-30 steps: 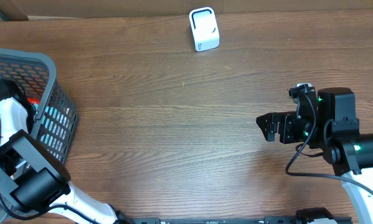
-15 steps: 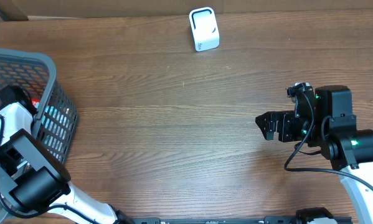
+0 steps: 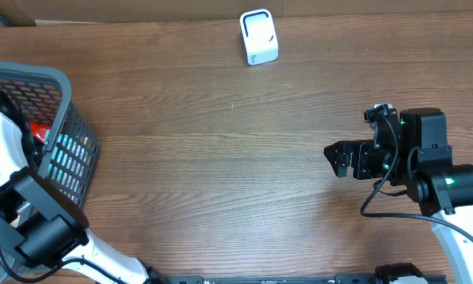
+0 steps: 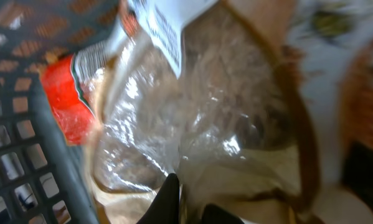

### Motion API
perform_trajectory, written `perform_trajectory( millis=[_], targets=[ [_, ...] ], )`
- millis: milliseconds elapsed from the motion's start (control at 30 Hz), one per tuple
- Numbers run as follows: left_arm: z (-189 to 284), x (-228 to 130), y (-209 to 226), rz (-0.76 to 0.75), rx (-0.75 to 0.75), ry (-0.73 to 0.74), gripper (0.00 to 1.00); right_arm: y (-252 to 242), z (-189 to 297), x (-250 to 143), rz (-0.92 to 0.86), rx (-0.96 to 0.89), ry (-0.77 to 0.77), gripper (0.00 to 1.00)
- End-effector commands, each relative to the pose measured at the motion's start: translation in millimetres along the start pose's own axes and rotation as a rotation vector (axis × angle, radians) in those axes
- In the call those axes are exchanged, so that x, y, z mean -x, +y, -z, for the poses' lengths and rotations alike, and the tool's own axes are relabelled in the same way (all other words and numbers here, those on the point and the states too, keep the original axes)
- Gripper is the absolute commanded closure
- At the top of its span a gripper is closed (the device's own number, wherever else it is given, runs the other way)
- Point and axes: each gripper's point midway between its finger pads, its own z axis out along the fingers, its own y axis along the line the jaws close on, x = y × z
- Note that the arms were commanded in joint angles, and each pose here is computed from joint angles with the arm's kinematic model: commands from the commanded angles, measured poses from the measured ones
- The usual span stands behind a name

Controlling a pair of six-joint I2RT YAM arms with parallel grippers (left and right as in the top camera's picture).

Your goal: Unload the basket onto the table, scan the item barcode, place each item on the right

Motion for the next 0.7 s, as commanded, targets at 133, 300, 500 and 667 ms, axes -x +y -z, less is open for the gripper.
perform_trajectory(
  millis=[133,300,500,667],
  targets=[
    [15.6,9.7,-1.1,-0.029,-0.045,-0.009,0.96,8.0,5.2,11.3,0.021,0.025,-0.039,0.00],
    [16.7,3.1,1.4,-0.039,-0.039,0.016,0.96,8.4,5.4,14.4,0.025,0.027,-0.051,0.00],
    [29.5,0.4,8.1,-0.034,-0.046,0.005,0.96,8.6,5.4,15.4,0.027,0.027,-0.055,0.00],
    [54.5,-0.8,15.5,-0.011,-0.088,-0.037,0.96,8.8,5.5,17.0,0.029,0.028,-0.062,0.00]
  ],
)
